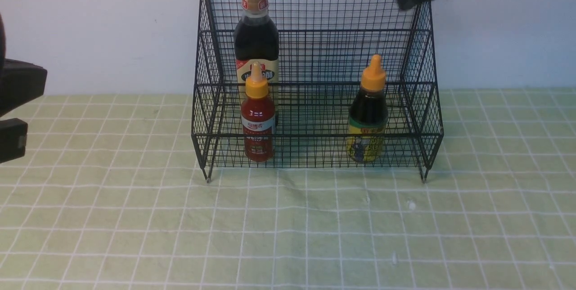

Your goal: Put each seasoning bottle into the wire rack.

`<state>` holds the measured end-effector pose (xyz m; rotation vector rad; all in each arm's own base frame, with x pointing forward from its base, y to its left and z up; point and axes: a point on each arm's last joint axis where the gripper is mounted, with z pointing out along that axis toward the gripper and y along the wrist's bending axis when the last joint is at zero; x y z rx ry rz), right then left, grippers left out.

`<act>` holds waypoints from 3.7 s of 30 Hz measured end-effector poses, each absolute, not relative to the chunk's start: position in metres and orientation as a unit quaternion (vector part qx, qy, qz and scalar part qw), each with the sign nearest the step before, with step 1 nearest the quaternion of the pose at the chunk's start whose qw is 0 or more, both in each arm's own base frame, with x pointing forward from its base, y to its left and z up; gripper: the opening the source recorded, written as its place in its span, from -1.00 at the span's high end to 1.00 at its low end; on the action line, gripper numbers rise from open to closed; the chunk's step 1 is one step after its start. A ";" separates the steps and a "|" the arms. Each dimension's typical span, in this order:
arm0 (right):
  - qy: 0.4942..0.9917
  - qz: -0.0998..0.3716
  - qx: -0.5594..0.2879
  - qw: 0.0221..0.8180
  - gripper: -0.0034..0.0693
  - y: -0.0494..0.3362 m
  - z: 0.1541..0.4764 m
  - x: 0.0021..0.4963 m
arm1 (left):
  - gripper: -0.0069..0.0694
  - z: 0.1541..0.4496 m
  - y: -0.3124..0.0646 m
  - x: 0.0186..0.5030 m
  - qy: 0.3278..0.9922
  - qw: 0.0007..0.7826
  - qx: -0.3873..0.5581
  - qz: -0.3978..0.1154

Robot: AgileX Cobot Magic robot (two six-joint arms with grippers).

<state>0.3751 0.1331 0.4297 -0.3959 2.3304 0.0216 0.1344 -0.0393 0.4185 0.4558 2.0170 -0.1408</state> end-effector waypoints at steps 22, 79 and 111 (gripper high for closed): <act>0.758 0.115 -0.068 0.638 0.94 0.021 0.485 0.081 | 0.84 0.419 -0.043 0.133 0.838 0.508 0.182 -0.085; 0.502 0.214 -0.059 0.836 0.95 0.004 0.391 0.011 | 0.84 0.357 -0.020 0.049 0.746 0.648 0.131 -0.085; 0.500 0.215 -0.059 0.837 0.95 0.004 0.391 0.010 | 0.84 0.171 -0.006 0.052 0.806 0.589 0.050 -0.009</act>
